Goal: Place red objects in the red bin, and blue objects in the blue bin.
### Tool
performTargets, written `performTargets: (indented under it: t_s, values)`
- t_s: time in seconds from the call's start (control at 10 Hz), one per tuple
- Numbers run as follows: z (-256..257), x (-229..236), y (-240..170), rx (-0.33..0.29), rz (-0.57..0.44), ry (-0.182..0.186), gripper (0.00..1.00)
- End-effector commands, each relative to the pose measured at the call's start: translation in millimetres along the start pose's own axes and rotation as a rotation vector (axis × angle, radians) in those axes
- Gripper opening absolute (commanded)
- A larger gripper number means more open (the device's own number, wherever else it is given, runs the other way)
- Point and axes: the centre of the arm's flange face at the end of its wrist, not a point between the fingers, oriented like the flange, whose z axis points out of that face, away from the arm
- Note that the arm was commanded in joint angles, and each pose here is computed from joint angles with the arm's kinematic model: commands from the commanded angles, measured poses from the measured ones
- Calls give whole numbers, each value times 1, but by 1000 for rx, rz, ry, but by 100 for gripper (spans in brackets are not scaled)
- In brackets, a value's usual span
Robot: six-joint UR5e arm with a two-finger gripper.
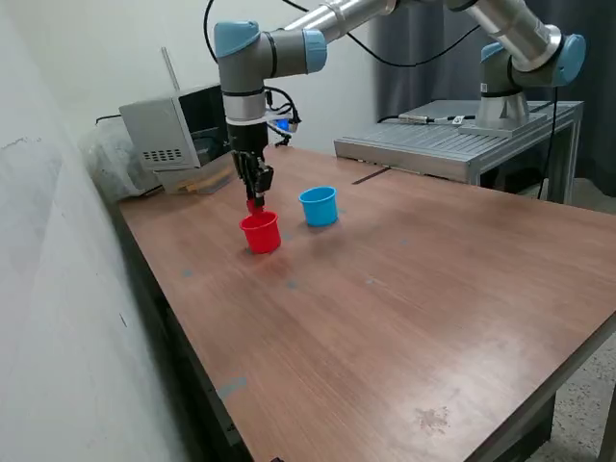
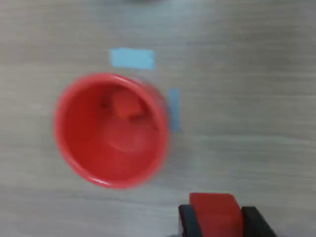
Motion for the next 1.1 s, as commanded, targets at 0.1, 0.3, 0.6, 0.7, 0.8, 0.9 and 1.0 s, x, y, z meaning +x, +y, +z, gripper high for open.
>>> performTargets:
  t_s: [0.1, 0.3, 0.6, 0.7, 0.8, 0.9, 1.0]
  values:
    - [18, -50, -7, 55, 57, -55, 0]
    - [37, -58, -11, 83, 65, -53, 0]
    - [56, -88, -14, 96, 96, -45, 0]
    - [57, -87, -16, 95, 96, -43, 0]
    - [58, -86, -17, 96, 94, -42, 0]
    - [56, -84, -16, 94, 93, -39, 0]
    - [56, -79, -16, 93, 89, -26, 0]
